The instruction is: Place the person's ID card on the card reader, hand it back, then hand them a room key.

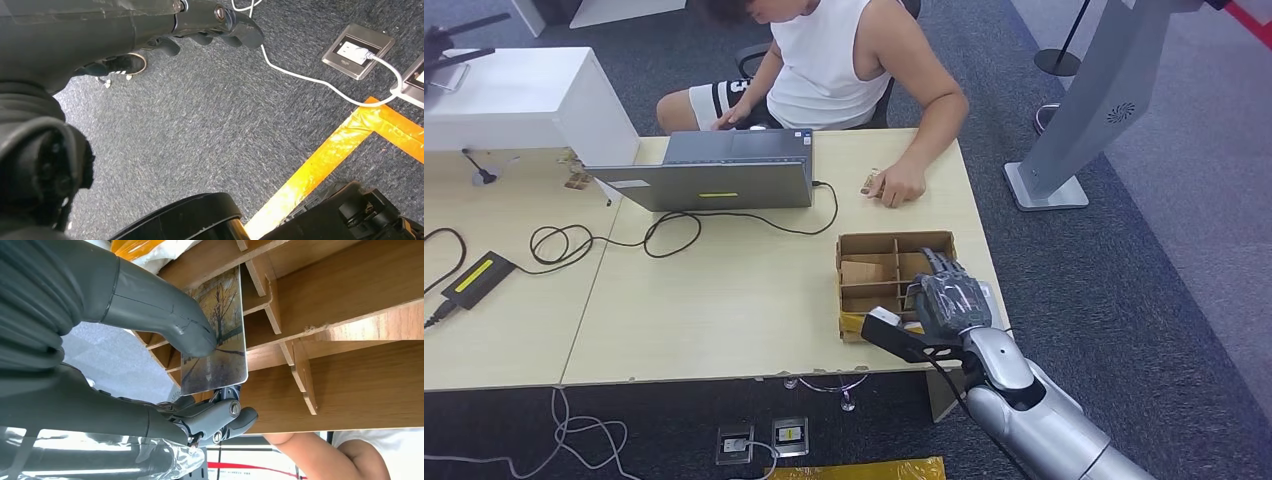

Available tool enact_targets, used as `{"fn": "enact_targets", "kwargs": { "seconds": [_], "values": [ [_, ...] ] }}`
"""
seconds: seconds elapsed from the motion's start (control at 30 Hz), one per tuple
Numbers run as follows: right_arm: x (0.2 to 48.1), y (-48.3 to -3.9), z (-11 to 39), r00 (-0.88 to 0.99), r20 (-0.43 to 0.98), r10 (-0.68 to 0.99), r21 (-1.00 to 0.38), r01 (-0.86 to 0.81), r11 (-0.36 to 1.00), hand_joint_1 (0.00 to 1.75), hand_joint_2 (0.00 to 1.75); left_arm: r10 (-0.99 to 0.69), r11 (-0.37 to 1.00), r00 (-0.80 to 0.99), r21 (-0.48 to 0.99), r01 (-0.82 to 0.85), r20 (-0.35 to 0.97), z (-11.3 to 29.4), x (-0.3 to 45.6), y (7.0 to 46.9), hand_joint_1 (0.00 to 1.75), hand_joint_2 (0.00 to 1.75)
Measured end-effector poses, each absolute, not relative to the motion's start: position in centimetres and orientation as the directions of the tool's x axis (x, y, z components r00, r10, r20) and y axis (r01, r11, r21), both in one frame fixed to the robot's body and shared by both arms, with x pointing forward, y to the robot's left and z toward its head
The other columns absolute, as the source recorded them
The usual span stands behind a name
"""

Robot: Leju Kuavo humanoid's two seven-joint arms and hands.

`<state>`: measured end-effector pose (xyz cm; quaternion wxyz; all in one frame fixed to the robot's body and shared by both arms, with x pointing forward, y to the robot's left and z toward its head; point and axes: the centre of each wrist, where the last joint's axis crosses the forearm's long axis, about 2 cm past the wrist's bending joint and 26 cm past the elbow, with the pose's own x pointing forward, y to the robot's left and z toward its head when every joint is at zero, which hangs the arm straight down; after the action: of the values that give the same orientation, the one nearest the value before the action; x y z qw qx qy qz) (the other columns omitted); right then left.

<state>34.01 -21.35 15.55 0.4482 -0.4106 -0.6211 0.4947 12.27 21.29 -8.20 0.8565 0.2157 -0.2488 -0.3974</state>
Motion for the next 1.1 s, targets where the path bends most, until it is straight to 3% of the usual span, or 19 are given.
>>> {"fn": "enact_targets", "kwargs": {
  "seconds": [0.57,1.1],
  "values": [
    [34.3,-21.6,15.7,-0.248,0.126,0.96,-0.981,0.115,0.159,1.75,1.75,-0.797,0.581,0.547,0.568,0.583,0.254,-8.2,12.3,21.2,0.0,0.0],
    [35.7,-23.3,25.7,-0.246,0.06,0.967,-0.885,0.435,0.166,1.75,1.75,-0.83,0.541,0.5,0.574,0.615,0.248,-8.2,12.4,21.1,0.0,0.0]
  ]
}}
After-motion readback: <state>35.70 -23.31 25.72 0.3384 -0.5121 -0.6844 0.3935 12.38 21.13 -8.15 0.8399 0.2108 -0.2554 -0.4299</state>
